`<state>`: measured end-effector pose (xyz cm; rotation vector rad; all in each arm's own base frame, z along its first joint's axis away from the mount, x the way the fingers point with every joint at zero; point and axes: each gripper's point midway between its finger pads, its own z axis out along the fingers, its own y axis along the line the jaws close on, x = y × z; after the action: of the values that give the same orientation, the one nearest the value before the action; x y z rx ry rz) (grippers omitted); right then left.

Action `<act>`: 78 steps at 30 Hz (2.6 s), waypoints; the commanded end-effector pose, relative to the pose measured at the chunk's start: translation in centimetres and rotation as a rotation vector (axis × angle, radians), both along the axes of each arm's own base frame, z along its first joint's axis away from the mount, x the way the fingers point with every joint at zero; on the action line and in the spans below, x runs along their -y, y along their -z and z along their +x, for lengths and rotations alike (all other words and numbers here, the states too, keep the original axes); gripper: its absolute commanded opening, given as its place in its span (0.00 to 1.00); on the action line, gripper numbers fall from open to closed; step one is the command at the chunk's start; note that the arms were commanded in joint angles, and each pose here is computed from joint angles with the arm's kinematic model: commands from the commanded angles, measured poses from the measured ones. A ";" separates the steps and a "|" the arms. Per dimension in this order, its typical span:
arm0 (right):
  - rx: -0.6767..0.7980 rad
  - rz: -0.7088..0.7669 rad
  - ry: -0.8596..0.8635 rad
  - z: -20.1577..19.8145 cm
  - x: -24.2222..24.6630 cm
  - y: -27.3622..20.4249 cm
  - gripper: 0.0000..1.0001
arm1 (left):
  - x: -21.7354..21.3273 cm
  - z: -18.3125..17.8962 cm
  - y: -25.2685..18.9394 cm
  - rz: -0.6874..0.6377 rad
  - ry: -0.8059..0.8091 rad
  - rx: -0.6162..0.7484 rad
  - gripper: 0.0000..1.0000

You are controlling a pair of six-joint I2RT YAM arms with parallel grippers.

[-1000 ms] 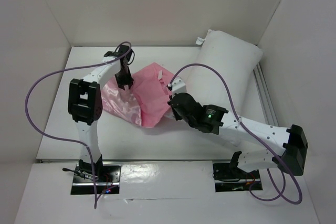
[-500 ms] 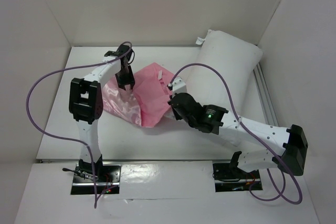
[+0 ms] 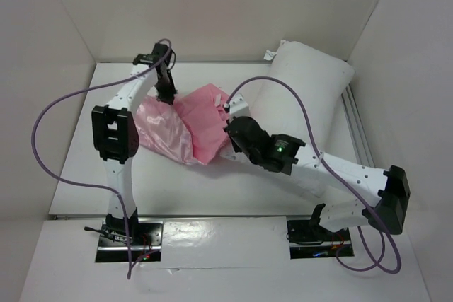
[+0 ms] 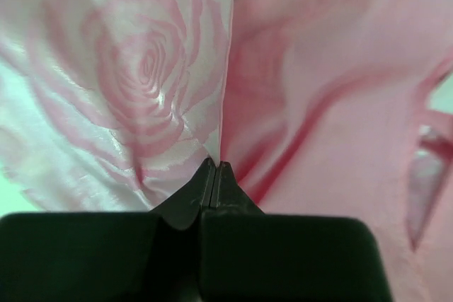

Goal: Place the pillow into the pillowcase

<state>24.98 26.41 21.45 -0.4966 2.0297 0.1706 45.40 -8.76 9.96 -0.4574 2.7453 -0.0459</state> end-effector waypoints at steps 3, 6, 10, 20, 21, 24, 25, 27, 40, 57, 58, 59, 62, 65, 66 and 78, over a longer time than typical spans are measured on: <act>0.197 0.039 0.128 9.1 1.8 -9.3 0.00 | -5.4 6.0 -12.2 -0.059 -0.057 0.300 0.00; 0.351 0.128 0.201 14.7 4.7 -16.7 0.00 | -7.8 9.0 -19.6 -0.177 -0.053 0.528 0.00; 0.519 0.263 0.194 17.1 5.9 -25.1 0.00 | -11.0 8.6 -30.0 -0.311 -0.057 0.853 0.00; 0.381 0.265 -0.097 9.8 -0.4 -18.8 0.00 | -19.8 -0.4 -37.3 -0.266 -0.188 1.055 0.00; 0.336 0.247 -0.116 8.9 -1.5 -16.6 0.00 | -20.2 -0.7 -34.1 -0.271 -0.215 0.977 0.00; 0.136 0.235 -0.252 3.9 -6.2 -8.2 0.00 | -21.4 -3.9 -30.6 -0.183 -0.324 0.907 0.00; 0.063 0.200 -0.278 2.3 -7.1 -4.2 0.00 | -22.1 -4.8 -25.6 -0.161 -0.396 0.806 0.00; -0.071 0.186 -0.351 -2.0 -10.4 1.0 0.00 | -21.8 -6.5 -22.9 -0.163 -0.448 0.758 0.08; -0.096 0.096 -0.137 1.6 -5.5 -3.3 0.91 | -15.6 -9.8 -17.8 -0.116 -0.353 0.640 0.92; -0.587 -0.070 0.539 0.4 11.2 10.9 0.07 | 4.3 -7.3 -0.9 -0.205 0.113 0.149 0.88; -0.559 -0.052 0.581 -0.3 12.6 9.9 0.06 | 4.7 -7.5 -0.4 -0.190 0.133 0.139 0.88; -0.581 -0.080 0.627 -1.6 14.2 9.8 0.04 | 4.4 -7.1 -0.5 -0.169 0.123 0.139 0.88; -0.520 -0.021 0.682 -1.8 15.1 7.0 0.03 | 5.5 -6.9 -0.3 -0.136 0.156 0.119 0.87; -0.415 0.072 0.635 0.7 13.3 3.7 0.03 | 6.3 -7.0 -0.3 -0.090 0.200 0.109 0.87; -0.392 0.090 0.605 1.6 12.2 2.8 0.07 | 6.4 -6.6 -1.0 -0.069 0.200 0.128 0.85; -0.392 0.046 0.445 12.2 7.5 5.6 0.76 | 9.2 -5.2 3.8 0.019 0.238 0.057 0.83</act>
<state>34.99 19.06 14.77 0.0308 2.4941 -0.0499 39.38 -18.46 8.07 -0.0893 2.6979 -0.1469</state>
